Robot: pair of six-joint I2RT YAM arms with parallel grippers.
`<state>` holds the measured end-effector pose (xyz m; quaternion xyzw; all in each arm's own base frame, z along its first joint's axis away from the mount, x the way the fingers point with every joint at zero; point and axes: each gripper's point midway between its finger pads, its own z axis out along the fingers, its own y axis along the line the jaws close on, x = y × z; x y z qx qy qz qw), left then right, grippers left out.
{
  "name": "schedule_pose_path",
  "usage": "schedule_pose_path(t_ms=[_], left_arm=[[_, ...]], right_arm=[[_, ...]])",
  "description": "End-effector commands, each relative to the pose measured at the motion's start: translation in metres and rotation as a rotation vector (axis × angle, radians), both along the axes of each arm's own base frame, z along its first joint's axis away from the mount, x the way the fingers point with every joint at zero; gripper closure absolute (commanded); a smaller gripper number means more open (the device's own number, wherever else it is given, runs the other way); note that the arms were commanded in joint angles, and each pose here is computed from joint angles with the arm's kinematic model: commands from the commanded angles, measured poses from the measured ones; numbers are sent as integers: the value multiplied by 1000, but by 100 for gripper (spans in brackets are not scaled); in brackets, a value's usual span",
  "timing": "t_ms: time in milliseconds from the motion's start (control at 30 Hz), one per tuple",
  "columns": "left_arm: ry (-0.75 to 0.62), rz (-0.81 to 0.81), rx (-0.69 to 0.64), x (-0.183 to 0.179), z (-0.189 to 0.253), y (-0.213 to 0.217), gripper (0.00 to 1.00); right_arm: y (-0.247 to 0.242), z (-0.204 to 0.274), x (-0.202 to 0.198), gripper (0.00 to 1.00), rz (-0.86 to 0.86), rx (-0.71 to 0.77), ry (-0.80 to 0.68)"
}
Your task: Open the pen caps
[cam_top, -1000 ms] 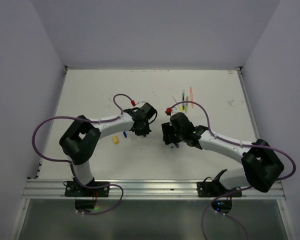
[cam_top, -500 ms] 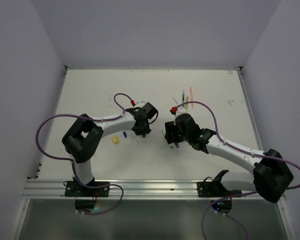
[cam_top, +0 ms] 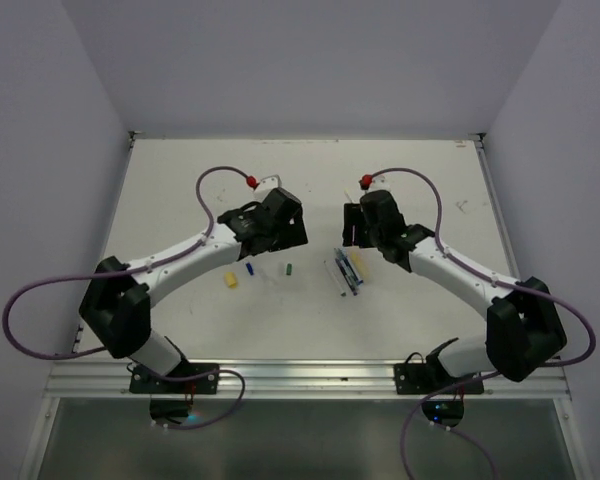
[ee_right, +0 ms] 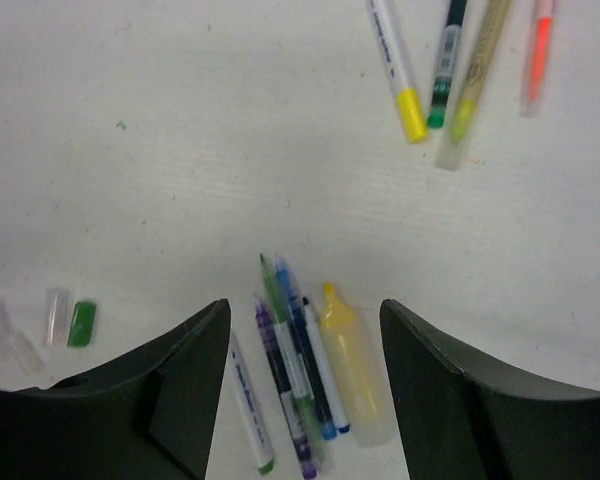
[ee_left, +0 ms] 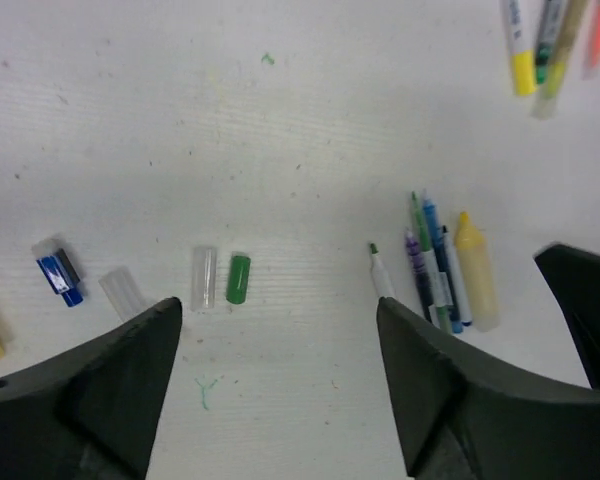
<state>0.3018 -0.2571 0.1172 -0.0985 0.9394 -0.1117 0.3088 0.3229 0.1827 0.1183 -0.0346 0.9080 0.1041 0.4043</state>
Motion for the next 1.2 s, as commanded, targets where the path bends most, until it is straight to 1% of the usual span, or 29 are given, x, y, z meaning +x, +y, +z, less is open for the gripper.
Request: schedule_pose_path(t_ms=[0, 67, 100, 200, 233, 267, 333, 367, 433, 467, 600, 633, 667, 700, 767, 800, 833, 867, 900, 967, 1000, 1133, 1167], left_arm=[[-172, 23, -9, 10, 47, 18, 14], [-222, 30, -14, 10, 60, 29, 6], [-235, 17, 6, 9, 57, 35, 1], [-276, -2, 22, 9, 60, 53, 0], [-284, -3, 24, 11, 59, 60, 0], [-299, -14, 5, 8, 65, 62, 0], [-312, -37, 4, 8, 59, 71, 0], [-323, -58, -22, 5, 62, 71, 0], [-327, -50, -22, 4, 56, 81, 0], [-338, -63, -34, 2, 59, 81, 0], [-334, -66, -20, -1, 49, 88, 0], [-330, -66, -14, -2, 48, 90, 0], [-324, -64, -10, -2, 46, 91, 0], [-324, -66, -7, -2, 45, 92, 0], [-318, -64, -1, -4, 42, 93, 0], [-321, -66, -3, -4, 42, 93, 0], [-320, -67, -4, -4, 41, 93, 0], [-320, -69, -7, -4, 41, 93, 0], [-323, -69, -8, -4, 41, 93, 0], [-320, -70, -6, -5, 40, 93, 0], [-319, -67, -4, -5, 40, 94, 0], [-329, -55, 0, -5, 40, 97, 0], [-331, -52, 0, -4, 40, 97, 0]], right_arm=[[-12, 7, 38, 35, -63, -50, -27], [-11, 9, 55, 39, -56, -55, -29], [-16, 0, 64, 40, -51, -79, -14], [-12, -2, 86, 44, 0, -83, -6], [-15, -18, 92, 46, 7, -100, 30], [-14, -12, 103, 47, 12, -100, 19], [-20, -32, 110, 49, 22, -144, 71], [-19, -28, 119, 49, 23, -150, 63], [-21, -42, 127, 49, 38, -166, 91], [-18, -37, 136, 49, 53, -168, 72], [-15, -52, 156, 43, 79, -196, 110], [-13, -48, 165, 42, 81, -194, 95], [-10, -60, 168, 41, 95, -201, 113], [-9, -62, 171, 40, 102, -200, 117], [-2, -63, 181, 39, 126, -188, 115], [-1, -77, 181, 38, 136, -196, 146], [4, -75, 188, 38, 146, -189, 138], [8, -79, 189, 37, 165, -181, 149], [10, -93, 187, 37, 178, -185, 183], [12, -93, 192, 37, 198, -192, 179], [20, -95, 187, 37, 238, -164, 195], [38, -92, 169, 40, 326, -126, 213], [39, -97, 160, 41, 376, -152, 222]])
